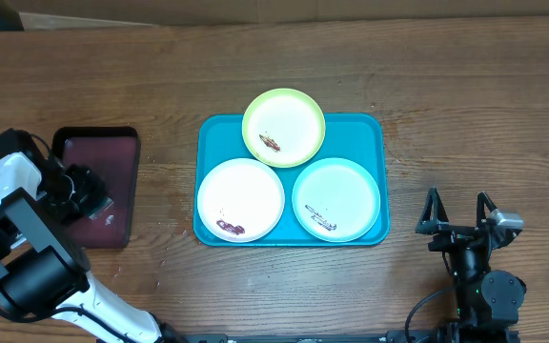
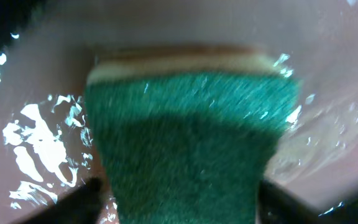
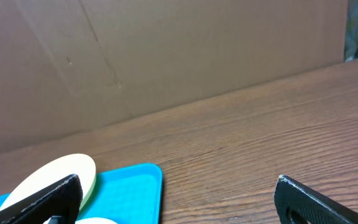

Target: Clean dirty plates on tray and stack at the side

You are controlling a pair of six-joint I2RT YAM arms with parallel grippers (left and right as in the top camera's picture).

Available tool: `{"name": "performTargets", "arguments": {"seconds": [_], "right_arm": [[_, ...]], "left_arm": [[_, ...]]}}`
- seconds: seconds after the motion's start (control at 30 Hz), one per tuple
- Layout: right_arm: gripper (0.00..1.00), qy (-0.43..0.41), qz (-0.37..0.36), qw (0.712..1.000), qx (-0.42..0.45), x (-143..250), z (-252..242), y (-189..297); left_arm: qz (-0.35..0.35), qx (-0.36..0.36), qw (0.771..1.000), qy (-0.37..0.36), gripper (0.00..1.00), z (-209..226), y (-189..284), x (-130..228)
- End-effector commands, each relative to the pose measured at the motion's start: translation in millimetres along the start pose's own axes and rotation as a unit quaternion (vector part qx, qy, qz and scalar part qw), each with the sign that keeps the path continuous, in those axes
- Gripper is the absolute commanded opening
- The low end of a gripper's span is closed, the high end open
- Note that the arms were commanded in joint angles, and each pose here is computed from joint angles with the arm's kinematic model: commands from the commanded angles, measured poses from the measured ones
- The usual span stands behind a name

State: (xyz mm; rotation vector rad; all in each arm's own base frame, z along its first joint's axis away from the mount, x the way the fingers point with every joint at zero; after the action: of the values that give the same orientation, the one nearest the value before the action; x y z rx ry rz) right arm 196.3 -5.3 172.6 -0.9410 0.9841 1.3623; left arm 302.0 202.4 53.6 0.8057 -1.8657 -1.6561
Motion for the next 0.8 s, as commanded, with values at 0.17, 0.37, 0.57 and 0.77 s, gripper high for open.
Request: {"name": "performTargets", "arguments": {"seconds": [0.17,0.37,0.57,0.77], "right_arm": [[1.0,0.002,-0.004,1.0,0.002,1,-1,0],[1.0,0.002,-0.003,1.0,0.002,1,-2,0],[1.0,0.002,-0.003,1.0,0.002,1,-2,0],[1.0,0.002,-0.004,1.0,0.002,1,-1,0]], "left_arm": [[0.046,-0.005,0.999,0.001,0.04,5,-14,15],[0.026,-0.002,1.0,-0.002,0.59,4,-15,8],[-0.027,0.005,1.0,-0.008,1.0,1,-15,-13],[-0.066,0.011,0.998,-0.015,0.77,-2,-13,-29]]}}
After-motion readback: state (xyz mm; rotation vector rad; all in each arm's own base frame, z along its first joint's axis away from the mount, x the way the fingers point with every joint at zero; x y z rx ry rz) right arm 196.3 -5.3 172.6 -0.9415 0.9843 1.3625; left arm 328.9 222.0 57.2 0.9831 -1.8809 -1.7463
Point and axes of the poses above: each gripper's point midway between its finger pads, its own y axis back along the fingers, its own z axis along the line the jaws close on, x = y × z, the point moved 5 cm from there along y, back along the fingers, and after that the axes turned 3 degrees about -y, right-handed, at the moved point
